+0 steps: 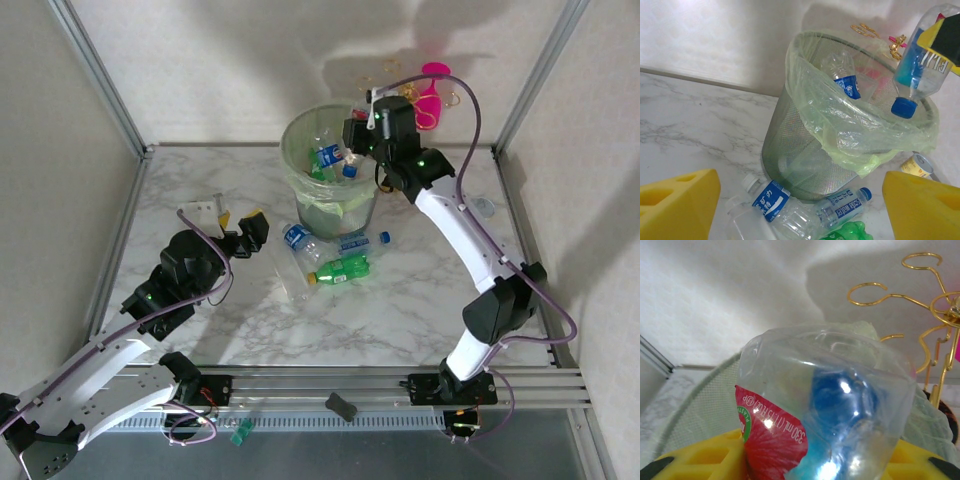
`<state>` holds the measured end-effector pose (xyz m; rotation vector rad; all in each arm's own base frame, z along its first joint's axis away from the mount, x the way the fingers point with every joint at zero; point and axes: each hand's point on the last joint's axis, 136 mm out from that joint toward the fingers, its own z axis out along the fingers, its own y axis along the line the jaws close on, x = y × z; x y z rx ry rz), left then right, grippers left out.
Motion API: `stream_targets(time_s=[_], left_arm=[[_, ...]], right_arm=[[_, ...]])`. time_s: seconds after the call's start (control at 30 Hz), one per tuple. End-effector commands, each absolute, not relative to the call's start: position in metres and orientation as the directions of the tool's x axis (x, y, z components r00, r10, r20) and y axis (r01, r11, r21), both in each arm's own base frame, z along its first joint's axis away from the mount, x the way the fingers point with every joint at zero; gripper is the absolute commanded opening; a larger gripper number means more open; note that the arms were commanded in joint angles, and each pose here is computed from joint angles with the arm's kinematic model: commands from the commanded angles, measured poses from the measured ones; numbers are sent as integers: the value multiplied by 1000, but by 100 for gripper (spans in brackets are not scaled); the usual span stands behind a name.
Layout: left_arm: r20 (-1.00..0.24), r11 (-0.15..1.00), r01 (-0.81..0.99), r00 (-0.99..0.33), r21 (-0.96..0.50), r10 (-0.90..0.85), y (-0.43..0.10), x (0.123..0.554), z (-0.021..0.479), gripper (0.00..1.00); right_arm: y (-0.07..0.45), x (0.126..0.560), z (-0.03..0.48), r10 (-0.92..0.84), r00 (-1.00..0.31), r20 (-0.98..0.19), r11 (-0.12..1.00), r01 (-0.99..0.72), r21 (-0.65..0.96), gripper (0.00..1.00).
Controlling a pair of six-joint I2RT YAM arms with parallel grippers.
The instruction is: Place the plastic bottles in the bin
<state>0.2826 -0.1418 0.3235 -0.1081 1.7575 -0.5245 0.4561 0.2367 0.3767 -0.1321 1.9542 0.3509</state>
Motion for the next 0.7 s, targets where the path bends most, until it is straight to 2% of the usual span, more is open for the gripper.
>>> stream_targets(time_s=[0.0,0.3,0.43,0.5,0.57,0.67], left_arm=[[-909,894,217,-246,-391,-338,-143,281,325,84],[-909,897,213,-250,-387,-333,-143,282,323,84],[-909,898,211,-251,-386,-331,-143,282,323,84],[-910,899,209,-251,-385,-331,-143,282,323,84],[-910,899,208,-250,-385,-332,-143,282,323,84],[-910,899,209,-251,-385,-331,-143,282,323,84]], right_arm=[[236,461,371,-2,-394,-919,967,-234,98,34],[236,474,328,-74,-474,-877,980,-197,24,42],[239,479,312,-86,-512,-855,981,-191,16,55],[238,480,311,-85,-513,-854,983,-181,11,66],[235,481,317,-77,-503,-861,986,-167,9,76],[231,478,336,-55,-468,-882,988,-153,20,84]])
